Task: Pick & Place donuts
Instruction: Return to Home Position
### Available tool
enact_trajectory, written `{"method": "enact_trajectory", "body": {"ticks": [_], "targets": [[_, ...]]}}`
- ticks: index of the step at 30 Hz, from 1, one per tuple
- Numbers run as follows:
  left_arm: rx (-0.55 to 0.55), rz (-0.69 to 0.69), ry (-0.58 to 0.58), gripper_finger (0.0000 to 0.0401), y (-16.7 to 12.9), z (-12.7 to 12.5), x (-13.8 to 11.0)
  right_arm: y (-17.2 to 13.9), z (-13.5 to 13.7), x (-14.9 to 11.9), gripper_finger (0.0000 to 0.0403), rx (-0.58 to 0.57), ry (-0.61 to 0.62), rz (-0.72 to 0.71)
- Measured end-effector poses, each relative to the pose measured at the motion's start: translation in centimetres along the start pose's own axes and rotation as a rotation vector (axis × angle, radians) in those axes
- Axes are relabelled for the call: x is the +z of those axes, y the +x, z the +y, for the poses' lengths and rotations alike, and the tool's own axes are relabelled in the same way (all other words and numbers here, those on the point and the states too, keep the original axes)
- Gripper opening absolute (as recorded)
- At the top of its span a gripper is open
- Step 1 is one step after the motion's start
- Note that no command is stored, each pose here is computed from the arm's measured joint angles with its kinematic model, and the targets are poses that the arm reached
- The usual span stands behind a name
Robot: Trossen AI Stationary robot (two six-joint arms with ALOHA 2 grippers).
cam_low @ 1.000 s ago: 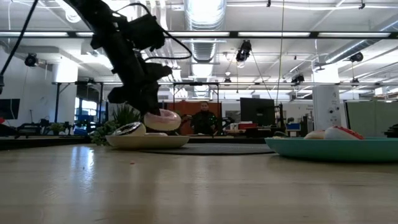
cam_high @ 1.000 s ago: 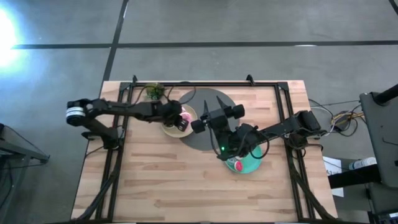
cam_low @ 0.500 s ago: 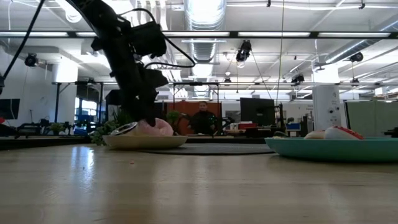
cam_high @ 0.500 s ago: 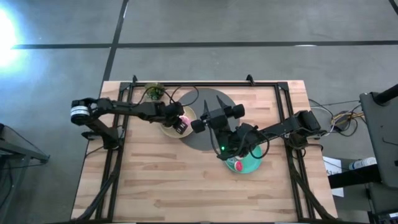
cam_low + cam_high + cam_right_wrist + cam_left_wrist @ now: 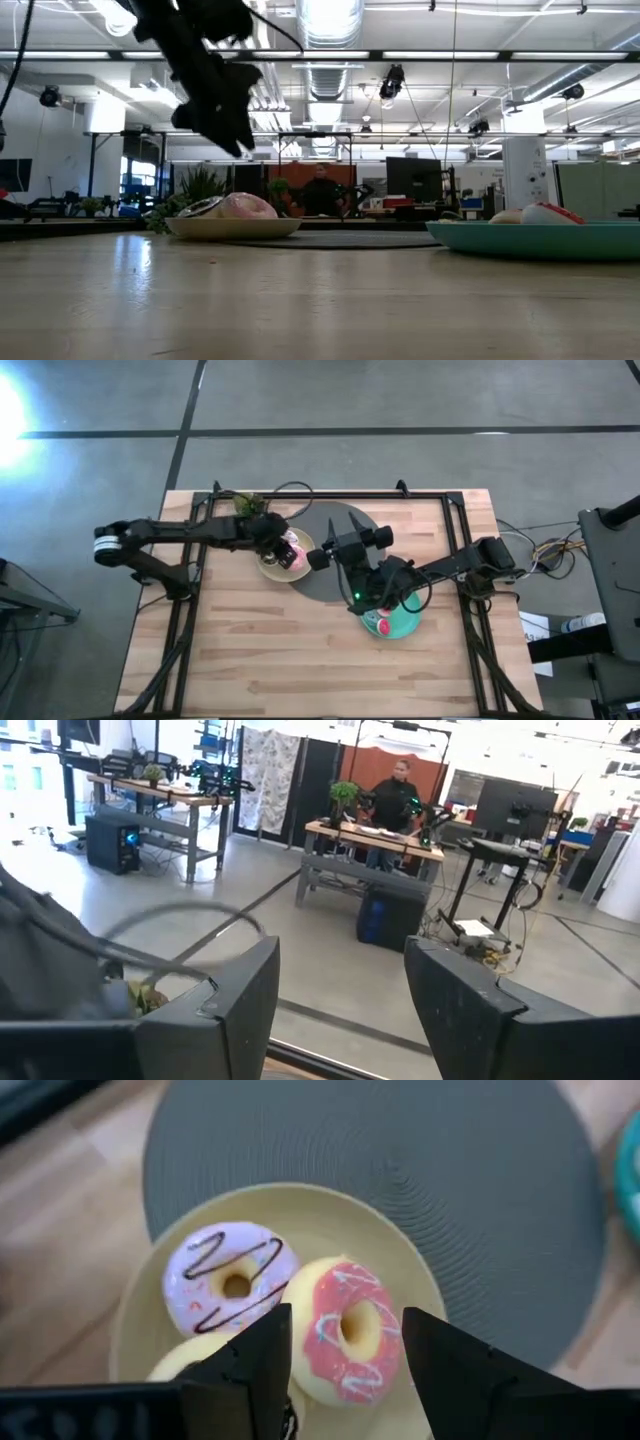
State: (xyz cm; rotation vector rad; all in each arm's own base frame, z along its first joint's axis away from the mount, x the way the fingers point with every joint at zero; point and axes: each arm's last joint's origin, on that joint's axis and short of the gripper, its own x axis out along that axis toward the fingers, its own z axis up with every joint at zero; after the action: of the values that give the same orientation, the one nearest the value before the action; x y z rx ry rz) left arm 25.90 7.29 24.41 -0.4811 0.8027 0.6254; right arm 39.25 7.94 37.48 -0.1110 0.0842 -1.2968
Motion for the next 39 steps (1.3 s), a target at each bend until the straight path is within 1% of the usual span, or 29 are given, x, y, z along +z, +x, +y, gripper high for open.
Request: {"method": "enact_trajectory", "body": {"ticks": [3,6,8,10,13,16,17,18,20,22,23,24,25,27,28,29,30,31,32,34,36,39], "targets": [[-0.036,-0.053,0.025,0.0165,-2.7,0.1,0.3,0.4,0.0,-0.1,0.0206,-0.011,0.013,0.001],[-0.109,-0.13,0.007,0.0165,-6.1,0.3,0.0,0.7,0.0,-0.1,0.0206,-0.014,0.087,-0.001],[-0.17,-0.187,-0.012,0.0165,-8.2,0.4,-0.5,0.6,0.0,0.0,0.0205,0.012,0.152,-0.025],[-0.264,-0.26,-0.007,0.0165,-10.4,0.5,-1.0,-0.1,0.2,0.1,0.0205,0.07,0.205,-0.065],[-0.437,-0.343,-0.008,0.0165,-12.6,0.8,-2.1,-1.3,0.2,0.3,0.0205,0.145,0.316,-0.096],[-0.572,-0.396,-0.066,0.0165,-13.2,1.4,-3.6,-2.4,0.2,0.5,0.02,0.223,0.463,-0.109],[-0.603,-0.415,-0.089,0.0165,-13.3,1.6,-4.0,-2.7,0.3,0.3,0.0197,0.276,0.519,-0.123],[-0.628,-0.429,-0.112,0.0165,-13.2,1.8,-4.5,-3.1,0.7,0.0,0.0194,0.36,0.574,-0.14],[-0.665,-0.454,-0.146,0.0165,-13.0,2.4,-5.5,-3.4,1.9,-1.0,0.0188,0.617,0.662,-0.143],[-0.697,-0.469,-0.196,0.0165,-12.8,2.8,-6.2,-2.5,3.1,-2.0,0.0183,0.882,0.727,-0.051],[-0.702,-0.471,-0.205,0.0165,-12.6,3.0,-6.6,-1.6,3.5,-2.5,0.0181,0.982,0.744,0.004],[-0.705,-0.474,-0.208,0.0165,-12.4,3.2,-7.0,-0.6,3.7,-2.8,0.0179,1.047,0.754,0.054],[-0.706,-0.473,-0.211,0.0165,-12.2,3.4,-7.3,0.6,3.9,-3.1,0.0178,1.087,0.755,0.099],[-0.715,-0.448,-0.25,0.0165,-12.0,3.8,-7.9,2.4,3.6,-3.4,0.0176,1.128,0.762,0.208],[-0.746,-0.419,-0.288,0.0165,-12.0,3.9,-8.2,3.2,3.4,-3.5,0.0175,1.14,0.772,0.28],[-0.787,-0.395,-0.3,0.0165,-12.2,4.0,-8.4,3.6,3.1,-3.5,0.0175,1.155,0.789,0.367],[-0.83,-0.387,-0.276,0.0165,-12.4,4.0,-8.6,3.9,2.8,-3.6,0.0176,1.165,0.812,0.459],[-0.886,-0.393,-0.228,0.0165,-12.7,4.0,-8.7,4.1,2.5,-3.6,0.0176,1.172,0.821,0.535],[-0.946,-0.41,-0.178,0.0165,-13.2,4.0,-8.8,4.1,2.2,-3.7,0.0177,1.191,0.783,0.563],[-1.026,-0.441,-0.123,0.0165,-14.2,4.2,-8.9,3.6,1.7,-3.4,0.0179,1.249,0.62,0.511],[-1.045,-0.476,-0.102,0.0165,-14.8,4.5,-9.1,3.3,0.3,-2.9,0.018,1.257,0.498,0.506],[-1.043,-0.503,-0.074,0.0165,-15.5,5.2,-9.7,2.5,-3.0,-1.3,0.0178,1.243,0.342,0.501]]}}
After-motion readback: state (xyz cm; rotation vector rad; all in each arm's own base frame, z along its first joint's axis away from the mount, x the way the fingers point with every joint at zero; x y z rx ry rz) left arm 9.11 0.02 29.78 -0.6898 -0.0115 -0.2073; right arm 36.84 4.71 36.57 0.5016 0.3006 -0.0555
